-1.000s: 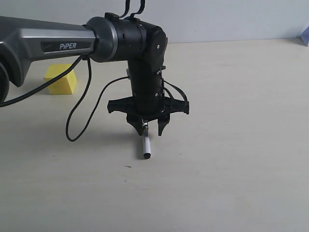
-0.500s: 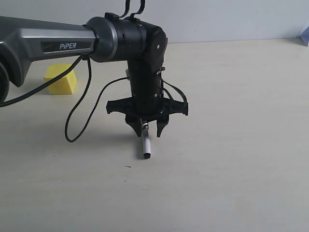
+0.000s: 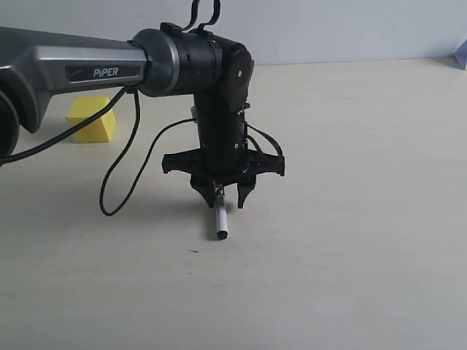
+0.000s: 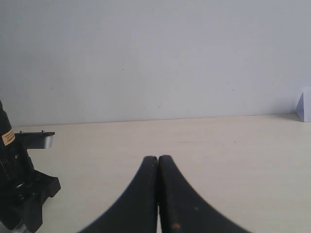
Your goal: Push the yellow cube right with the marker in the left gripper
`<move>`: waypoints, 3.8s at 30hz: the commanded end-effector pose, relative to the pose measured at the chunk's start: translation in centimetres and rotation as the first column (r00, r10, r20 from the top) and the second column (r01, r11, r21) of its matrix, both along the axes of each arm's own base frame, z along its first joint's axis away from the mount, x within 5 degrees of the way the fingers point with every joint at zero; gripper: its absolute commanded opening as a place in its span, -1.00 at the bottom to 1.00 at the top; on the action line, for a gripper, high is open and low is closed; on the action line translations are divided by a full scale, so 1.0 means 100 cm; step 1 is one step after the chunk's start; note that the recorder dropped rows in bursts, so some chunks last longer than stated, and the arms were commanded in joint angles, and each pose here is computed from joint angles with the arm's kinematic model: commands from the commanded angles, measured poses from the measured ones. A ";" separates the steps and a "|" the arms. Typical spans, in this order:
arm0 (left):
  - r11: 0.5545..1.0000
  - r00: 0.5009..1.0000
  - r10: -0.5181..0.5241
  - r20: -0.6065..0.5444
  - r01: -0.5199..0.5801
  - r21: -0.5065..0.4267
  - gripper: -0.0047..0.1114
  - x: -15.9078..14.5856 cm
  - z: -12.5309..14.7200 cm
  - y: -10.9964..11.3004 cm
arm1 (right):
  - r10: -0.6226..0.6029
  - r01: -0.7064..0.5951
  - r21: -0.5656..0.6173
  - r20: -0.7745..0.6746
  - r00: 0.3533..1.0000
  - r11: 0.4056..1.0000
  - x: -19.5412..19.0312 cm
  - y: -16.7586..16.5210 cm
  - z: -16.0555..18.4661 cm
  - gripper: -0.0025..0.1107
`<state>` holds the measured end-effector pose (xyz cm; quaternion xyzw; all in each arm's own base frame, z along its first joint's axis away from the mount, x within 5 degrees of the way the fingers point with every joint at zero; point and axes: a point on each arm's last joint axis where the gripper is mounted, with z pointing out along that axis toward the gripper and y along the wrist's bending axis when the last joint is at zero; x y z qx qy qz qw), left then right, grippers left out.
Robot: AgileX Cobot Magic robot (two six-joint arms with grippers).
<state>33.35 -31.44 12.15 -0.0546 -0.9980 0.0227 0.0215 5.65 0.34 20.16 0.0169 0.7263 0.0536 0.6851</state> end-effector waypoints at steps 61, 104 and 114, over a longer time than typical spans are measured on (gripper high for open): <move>0.304 0.331 -0.939 -0.093 0.925 0.226 -0.92 0.120 0.090 0.348 | 0.000 0.000 -0.001 0.009 1.000 1.000 0.000 0.000 -0.001 -0.96; 0.076 0.052 -0.991 0.126 0.977 0.198 -0.92 0.168 0.017 0.314 | 0.000 0.000 -0.001 0.009 1.000 1.000 0.000 0.000 -0.001 -0.96; 0.184 0.165 -0.981 0.105 0.961 0.208 -0.92 0.169 0.020 0.350 | 0.000 0.000 -0.001 0.009 1.000 1.000 0.000 0.000 -0.001 -0.96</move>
